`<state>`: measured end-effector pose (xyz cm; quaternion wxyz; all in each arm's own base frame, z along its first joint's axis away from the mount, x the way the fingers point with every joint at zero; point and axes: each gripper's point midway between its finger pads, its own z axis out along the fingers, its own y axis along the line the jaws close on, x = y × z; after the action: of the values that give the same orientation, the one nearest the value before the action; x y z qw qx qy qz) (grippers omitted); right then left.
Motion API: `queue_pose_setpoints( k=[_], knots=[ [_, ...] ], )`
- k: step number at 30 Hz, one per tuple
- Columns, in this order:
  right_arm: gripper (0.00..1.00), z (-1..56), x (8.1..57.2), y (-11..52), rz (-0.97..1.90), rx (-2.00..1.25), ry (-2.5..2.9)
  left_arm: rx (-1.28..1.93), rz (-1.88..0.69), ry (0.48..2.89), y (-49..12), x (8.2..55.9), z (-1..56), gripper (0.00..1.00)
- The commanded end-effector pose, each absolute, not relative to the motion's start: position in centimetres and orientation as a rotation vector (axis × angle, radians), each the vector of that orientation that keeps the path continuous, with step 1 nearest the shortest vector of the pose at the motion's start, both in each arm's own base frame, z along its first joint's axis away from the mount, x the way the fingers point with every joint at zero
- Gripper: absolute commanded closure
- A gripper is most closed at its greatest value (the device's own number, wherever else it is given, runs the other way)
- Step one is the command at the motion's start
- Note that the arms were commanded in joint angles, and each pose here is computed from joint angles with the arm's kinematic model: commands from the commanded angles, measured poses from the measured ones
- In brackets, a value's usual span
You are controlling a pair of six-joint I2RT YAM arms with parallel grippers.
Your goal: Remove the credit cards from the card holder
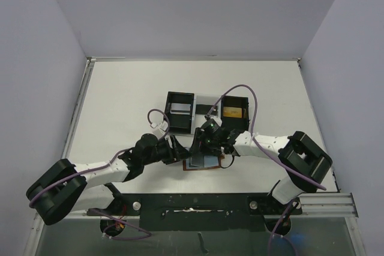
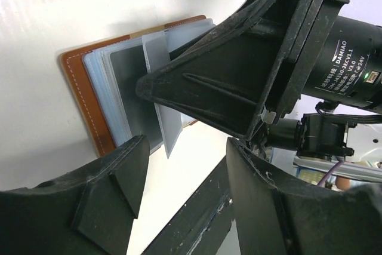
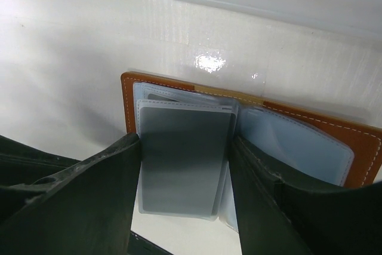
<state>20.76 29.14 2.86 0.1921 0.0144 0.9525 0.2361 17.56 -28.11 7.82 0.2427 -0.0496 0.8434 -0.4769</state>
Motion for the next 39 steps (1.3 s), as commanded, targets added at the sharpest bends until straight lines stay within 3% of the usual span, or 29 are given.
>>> queue_pose_setpoints(
  k=[1,8,18,25,29,34,39],
  knots=[
    [0.50,2.9,20.5,29.2,0.706,0.071,2.671,-0.107,-1.427,2.207,-29.4,18.0,10.0,0.48],
    [0.50,3.3,20.4,29.3,0.751,0.094,2.658,-0.091,-1.449,2.234,-30.2,18.0,9.5,0.57],
    [0.50,3.9,20.5,29.6,0.778,0.089,2.651,-0.023,-1.394,2.310,-30.9,18.0,7.6,0.58],
    [0.50,5.0,20.6,30.2,0.832,0.074,2.630,0.059,-1.470,2.261,-33.0,18.6,8.7,0.82],
    [0.47,6.2,20.9,29.9,0.825,0.050,2.605,0.063,-1.451,2.288,-32.6,18.7,8.3,0.86],
    [0.28,8.5,21.2,29.4,0.829,0.037,2.555,0.065,-1.380,2.343,-31.9,18.5,6.9,0.83],
    [0.25,9.9,21.9,27.7,0.743,0.068,2.526,0.102,-1.426,2.344,-32.8,18.3,7.0,0.77]
  ],
)
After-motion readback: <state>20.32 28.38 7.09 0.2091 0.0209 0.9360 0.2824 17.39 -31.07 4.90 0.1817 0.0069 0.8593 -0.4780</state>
